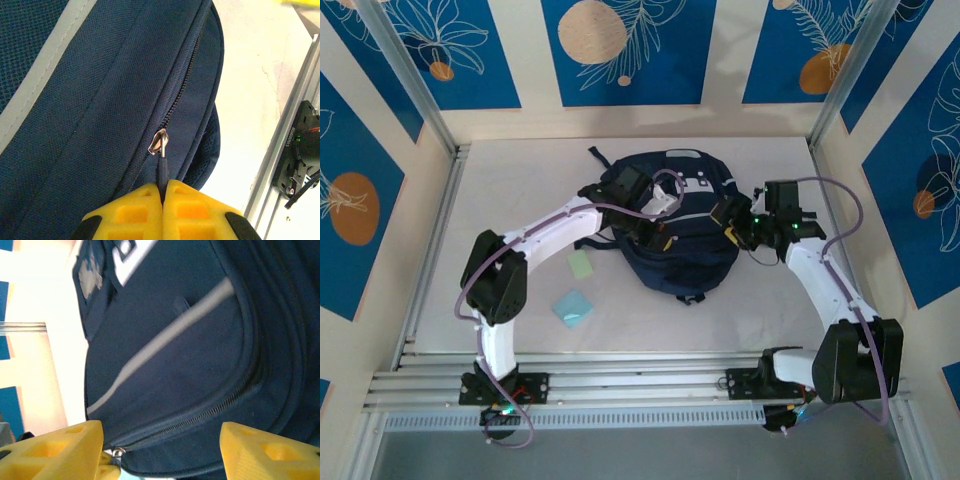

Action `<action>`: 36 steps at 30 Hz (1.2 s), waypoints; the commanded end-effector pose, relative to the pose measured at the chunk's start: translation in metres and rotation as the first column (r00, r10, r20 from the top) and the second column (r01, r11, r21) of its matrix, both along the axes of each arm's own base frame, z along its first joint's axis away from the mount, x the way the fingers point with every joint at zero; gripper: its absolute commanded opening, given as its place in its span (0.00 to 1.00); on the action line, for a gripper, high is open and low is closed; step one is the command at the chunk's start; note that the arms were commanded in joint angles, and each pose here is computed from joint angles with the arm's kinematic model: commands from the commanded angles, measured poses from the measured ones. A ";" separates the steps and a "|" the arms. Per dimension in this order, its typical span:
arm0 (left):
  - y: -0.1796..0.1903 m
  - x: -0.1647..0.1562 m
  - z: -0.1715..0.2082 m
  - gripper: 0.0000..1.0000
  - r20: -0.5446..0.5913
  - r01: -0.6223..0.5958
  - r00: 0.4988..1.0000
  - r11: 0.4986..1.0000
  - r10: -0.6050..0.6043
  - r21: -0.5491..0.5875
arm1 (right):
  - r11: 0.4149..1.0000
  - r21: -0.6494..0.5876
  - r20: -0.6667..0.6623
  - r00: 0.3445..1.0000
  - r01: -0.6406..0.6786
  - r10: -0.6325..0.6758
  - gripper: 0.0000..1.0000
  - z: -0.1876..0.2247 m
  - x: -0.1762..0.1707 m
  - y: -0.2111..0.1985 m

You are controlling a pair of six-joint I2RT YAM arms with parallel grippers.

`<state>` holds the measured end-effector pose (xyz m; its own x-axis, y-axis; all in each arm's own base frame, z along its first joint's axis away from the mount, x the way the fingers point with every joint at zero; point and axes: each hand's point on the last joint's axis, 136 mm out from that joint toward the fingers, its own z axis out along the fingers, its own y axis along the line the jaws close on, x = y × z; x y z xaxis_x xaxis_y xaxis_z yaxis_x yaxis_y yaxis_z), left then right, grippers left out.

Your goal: Pack the student bag

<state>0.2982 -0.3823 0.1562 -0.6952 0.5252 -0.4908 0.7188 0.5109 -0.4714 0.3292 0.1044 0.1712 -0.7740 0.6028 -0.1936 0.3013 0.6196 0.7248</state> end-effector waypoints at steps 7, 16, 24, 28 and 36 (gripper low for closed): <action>-0.009 -0.006 0.012 0.00 0.018 0.027 0.999 0.998 -0.027 -0.053 | 0.984 0.174 -0.031 0.999 0.035 -0.030 0.53 -0.018 0.025 0.035; 0.039 0.014 -0.022 0.00 0.092 -0.126 0.989 0.981 0.113 0.150 | 0.992 0.091 -0.016 0.996 0.088 -0.087 0.00 -0.027 0.038 0.023; 0.145 0.070 -0.040 0.00 0.228 -0.514 0.857 0.807 0.463 0.291 | 0.990 0.094 -0.015 0.995 0.103 -0.102 0.00 -0.027 0.027 0.021; 0.161 0.100 -0.031 0.00 0.313 -0.612 0.784 0.753 0.536 0.244 | 0.991 0.106 -0.011 0.997 0.076 -0.076 0.00 -0.024 0.026 0.034; 0.176 0.159 -0.031 0.00 0.384 -0.712 0.686 0.679 0.618 0.179 | 0.993 0.117 -0.017 1.000 0.011 -0.009 0.00 -0.025 0.026 0.058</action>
